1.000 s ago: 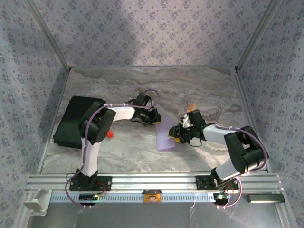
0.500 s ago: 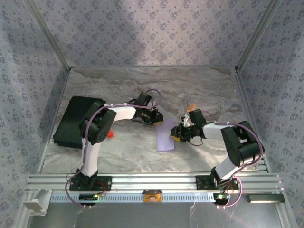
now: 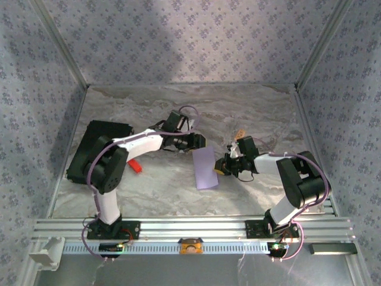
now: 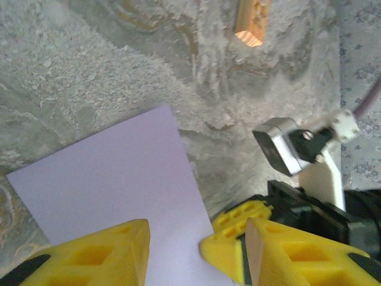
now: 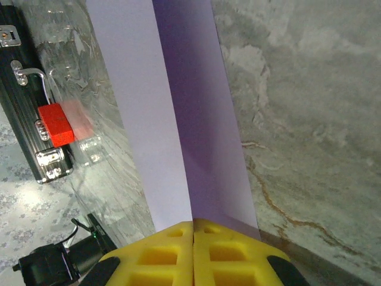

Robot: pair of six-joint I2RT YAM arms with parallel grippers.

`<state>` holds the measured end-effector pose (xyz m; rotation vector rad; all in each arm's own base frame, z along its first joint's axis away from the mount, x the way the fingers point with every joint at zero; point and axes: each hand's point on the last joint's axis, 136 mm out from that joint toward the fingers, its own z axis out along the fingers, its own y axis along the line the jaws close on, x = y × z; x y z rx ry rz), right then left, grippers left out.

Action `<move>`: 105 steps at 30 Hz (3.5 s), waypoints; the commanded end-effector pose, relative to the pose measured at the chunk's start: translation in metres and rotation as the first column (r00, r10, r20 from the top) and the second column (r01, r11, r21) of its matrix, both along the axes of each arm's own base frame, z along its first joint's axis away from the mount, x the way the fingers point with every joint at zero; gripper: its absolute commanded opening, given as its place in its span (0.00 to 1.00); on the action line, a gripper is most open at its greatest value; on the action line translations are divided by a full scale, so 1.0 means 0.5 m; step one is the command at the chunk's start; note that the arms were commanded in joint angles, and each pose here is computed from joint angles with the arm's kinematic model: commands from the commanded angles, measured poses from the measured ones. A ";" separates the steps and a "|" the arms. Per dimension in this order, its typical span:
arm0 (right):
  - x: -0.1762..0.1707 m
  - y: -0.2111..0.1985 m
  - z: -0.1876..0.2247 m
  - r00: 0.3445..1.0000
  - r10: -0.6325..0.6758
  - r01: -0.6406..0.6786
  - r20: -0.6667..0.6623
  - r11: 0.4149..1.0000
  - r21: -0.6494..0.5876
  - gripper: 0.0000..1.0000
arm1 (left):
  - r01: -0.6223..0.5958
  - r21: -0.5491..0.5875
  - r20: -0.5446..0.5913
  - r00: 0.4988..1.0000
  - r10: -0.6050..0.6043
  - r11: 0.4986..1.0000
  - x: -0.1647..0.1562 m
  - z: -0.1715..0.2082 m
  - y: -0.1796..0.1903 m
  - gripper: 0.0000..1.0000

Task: Fold a paper plane with a square sheet of paper (pick it up from the middle)
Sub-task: Fold the triangle a second time at the center of the table.

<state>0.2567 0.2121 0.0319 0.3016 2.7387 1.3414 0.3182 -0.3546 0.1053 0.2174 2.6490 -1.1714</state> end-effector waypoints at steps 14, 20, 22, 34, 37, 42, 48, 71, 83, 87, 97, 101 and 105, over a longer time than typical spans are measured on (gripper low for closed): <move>0.044 -0.001 0.012 0.993 -0.119 0.119 -0.011 0.991 0.068 0.11 | -0.068 0.026 0.153 0.986 0.063 0.997 -0.023 0.036 0.066 0.45; 0.047 0.011 0.022 0.998 -0.062 0.060 0.017 0.994 0.090 0.21 | -0.040 0.001 0.196 0.980 0.039 0.999 -0.041 0.049 0.068 0.44; 0.050 0.014 0.022 0.998 -0.049 0.047 0.025 0.995 0.089 0.22 | -0.035 0.001 0.196 0.980 0.034 0.999 -0.047 0.049 0.069 0.44; 0.055 0.006 0.020 0.999 -0.046 0.045 0.013 0.995 0.084 0.13 | 0.073 0.095 0.384 0.917 -0.104 0.993 -0.103 0.061 0.049 0.41; 0.055 0.007 0.024 0.999 -0.045 0.044 0.011 0.995 0.086 0.13 | 0.127 0.203 0.404 0.892 -0.202 0.971 -0.139 0.048 0.038 0.43; 0.057 0.007 0.030 0.999 -0.048 0.047 0.009 0.995 0.092 0.14 | 0.143 0.433 0.486 0.794 -0.364 0.890 -0.191 0.010 0.020 0.52; 0.056 0.008 0.035 0.999 -0.047 0.046 0.008 0.994 0.098 0.13 | 0.144 0.615 0.519 0.666 -0.536 0.775 -0.242 -0.013 -0.024 0.56; 0.057 0.007 0.035 0.998 -0.056 0.056 0.003 0.994 0.099 0.14 | 0.063 0.759 0.494 0.592 -0.637 0.648 -0.231 -0.084 -0.080 0.75; 0.056 0.006 0.037 0.998 -0.057 0.056 0.002 0.993 0.101 0.14 | 0.082 0.750 0.494 0.591 -0.638 0.656 -0.237 -0.080 -0.082 0.30; 0.058 -0.002 0.038 0.998 -0.069 0.068 0.007 0.994 0.088 0.16 | 0.091 0.734 0.501 0.597 -0.627 0.673 -0.241 -0.073 -0.086 0.14; 0.053 -0.106 0.053 0.981 -0.190 0.194 0.050 0.976 -0.098 0.29 | 0.292 0.438 0.411 0.776 -0.478 0.850 -0.252 -0.041 -0.114 0.00; 0.048 -0.151 0.070 0.963 -0.255 0.266 0.088 0.952 -0.149 0.31 | 0.337 0.286 0.339 0.840 -0.424 0.897 -0.240 -0.029 -0.123 0.00; 0.041 -0.176 0.082 0.948 -0.295 0.313 0.123 0.934 -0.173 0.30 | 0.355 0.204 0.288 0.869 -0.403 0.912 -0.233 -0.028 -0.131 0.00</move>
